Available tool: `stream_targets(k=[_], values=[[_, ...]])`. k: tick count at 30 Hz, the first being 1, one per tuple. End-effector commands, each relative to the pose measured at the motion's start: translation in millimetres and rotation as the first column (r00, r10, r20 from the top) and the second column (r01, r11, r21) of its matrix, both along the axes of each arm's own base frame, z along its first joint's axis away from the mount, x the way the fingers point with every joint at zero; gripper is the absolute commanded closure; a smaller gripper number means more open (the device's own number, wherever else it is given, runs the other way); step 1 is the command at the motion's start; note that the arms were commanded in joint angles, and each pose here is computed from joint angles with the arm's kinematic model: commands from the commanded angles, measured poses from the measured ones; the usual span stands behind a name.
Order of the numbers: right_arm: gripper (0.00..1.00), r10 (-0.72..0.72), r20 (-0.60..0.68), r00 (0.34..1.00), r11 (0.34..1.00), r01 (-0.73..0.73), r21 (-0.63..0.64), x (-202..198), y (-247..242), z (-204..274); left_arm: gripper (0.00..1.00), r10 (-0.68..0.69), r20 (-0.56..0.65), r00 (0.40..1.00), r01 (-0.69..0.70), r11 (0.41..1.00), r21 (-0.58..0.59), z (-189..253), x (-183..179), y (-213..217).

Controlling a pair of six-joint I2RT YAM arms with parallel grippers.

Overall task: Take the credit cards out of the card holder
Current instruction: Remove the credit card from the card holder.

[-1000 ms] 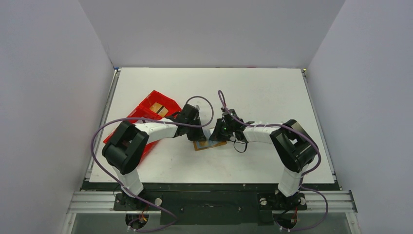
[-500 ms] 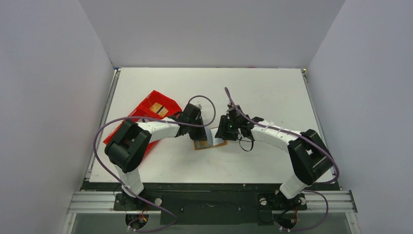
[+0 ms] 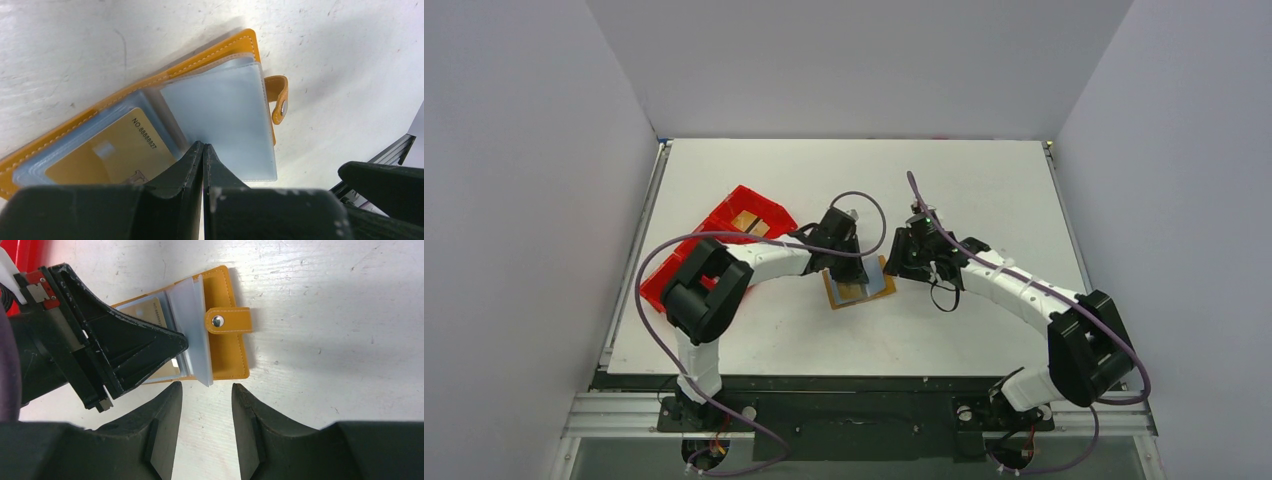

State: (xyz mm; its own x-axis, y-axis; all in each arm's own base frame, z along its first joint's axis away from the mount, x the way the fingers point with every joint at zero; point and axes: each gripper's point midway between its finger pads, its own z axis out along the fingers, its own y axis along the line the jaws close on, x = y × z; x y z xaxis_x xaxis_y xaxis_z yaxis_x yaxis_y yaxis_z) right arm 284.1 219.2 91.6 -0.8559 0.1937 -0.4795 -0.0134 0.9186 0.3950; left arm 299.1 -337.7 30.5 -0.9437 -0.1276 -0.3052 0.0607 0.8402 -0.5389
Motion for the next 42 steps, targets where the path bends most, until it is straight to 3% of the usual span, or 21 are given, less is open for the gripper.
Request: stream_targets(k=[1,12,27,37,42], values=[[0.62,-0.013,0.037,0.999,1.000,0.014,-0.025,2,-10,8,1.00,-0.025,0.044,0.999,0.026,0.999,-0.022,12,12,-18],[0.64,-0.012,0.028,1.000,0.999,0.013,-0.033,3,-10,5,1.00,-0.039,0.003,0.999,0.039,0.999,0.016,-12,7,-18],[0.64,0.033,0.049,0.998,0.999,-0.033,-0.003,7,1,18,1.00,-0.042,0.117,0.992,0.045,0.999,-0.023,53,14,-7],[0.64,0.090,0.081,0.993,0.996,-0.091,0.008,5,22,32,1.00,-0.014,0.115,0.993,0.016,1.000,-0.010,56,13,9],[0.64,0.142,0.056,0.988,0.990,-0.143,0.015,7,42,25,1.00,0.054,0.108,0.993,-0.058,0.998,0.036,53,15,36]])
